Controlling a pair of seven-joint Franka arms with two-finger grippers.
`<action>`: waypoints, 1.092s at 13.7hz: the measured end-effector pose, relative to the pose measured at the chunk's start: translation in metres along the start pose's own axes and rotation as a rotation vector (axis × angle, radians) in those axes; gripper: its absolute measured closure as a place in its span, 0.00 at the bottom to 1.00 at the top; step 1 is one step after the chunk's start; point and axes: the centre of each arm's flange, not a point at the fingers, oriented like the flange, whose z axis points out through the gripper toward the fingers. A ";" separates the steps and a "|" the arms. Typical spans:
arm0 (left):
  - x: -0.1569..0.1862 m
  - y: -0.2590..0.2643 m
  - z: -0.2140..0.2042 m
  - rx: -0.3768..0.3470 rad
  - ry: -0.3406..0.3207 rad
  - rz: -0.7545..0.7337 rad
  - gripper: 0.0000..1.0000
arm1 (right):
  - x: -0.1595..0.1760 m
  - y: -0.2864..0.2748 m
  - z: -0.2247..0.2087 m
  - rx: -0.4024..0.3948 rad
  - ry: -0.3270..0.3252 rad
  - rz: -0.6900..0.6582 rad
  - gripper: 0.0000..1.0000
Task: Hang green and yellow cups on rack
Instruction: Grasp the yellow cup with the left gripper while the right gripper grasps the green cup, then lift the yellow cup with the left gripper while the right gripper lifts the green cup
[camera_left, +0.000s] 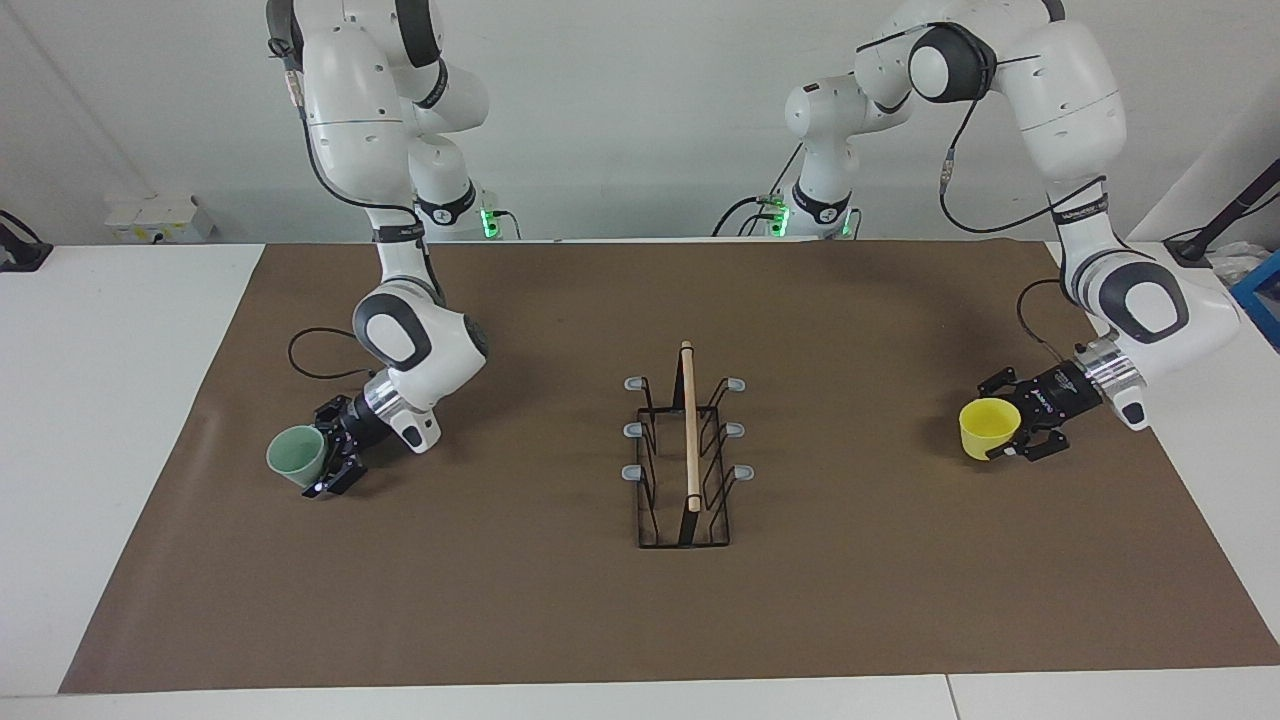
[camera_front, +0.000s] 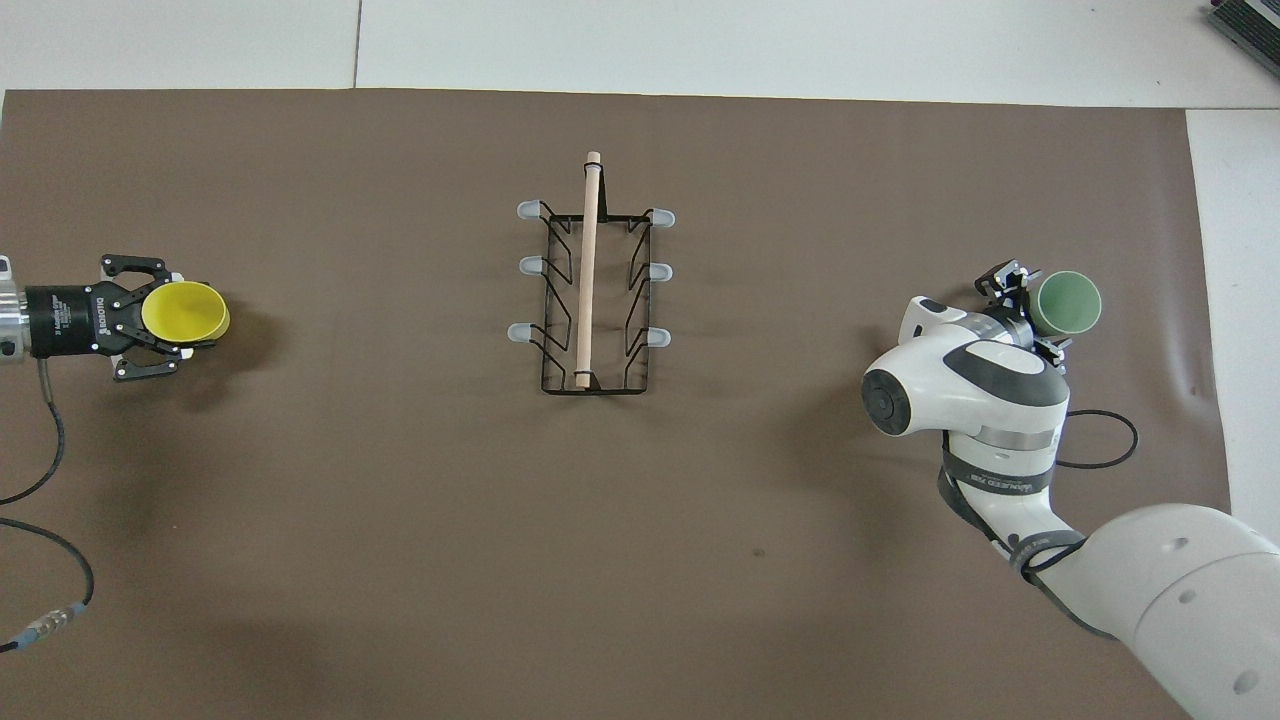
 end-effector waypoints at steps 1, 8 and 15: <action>-0.007 0.004 -0.006 -0.012 0.006 0.016 0.30 | 0.000 -0.001 0.001 0.001 0.001 0.000 0.05; -0.081 0.029 -0.057 -0.058 0.073 0.174 0.30 | -0.001 -0.001 0.001 -0.002 0.002 0.000 0.34; -0.190 0.024 -0.083 0.032 0.226 0.404 0.30 | -0.003 0.007 -0.011 -0.006 0.034 0.017 0.34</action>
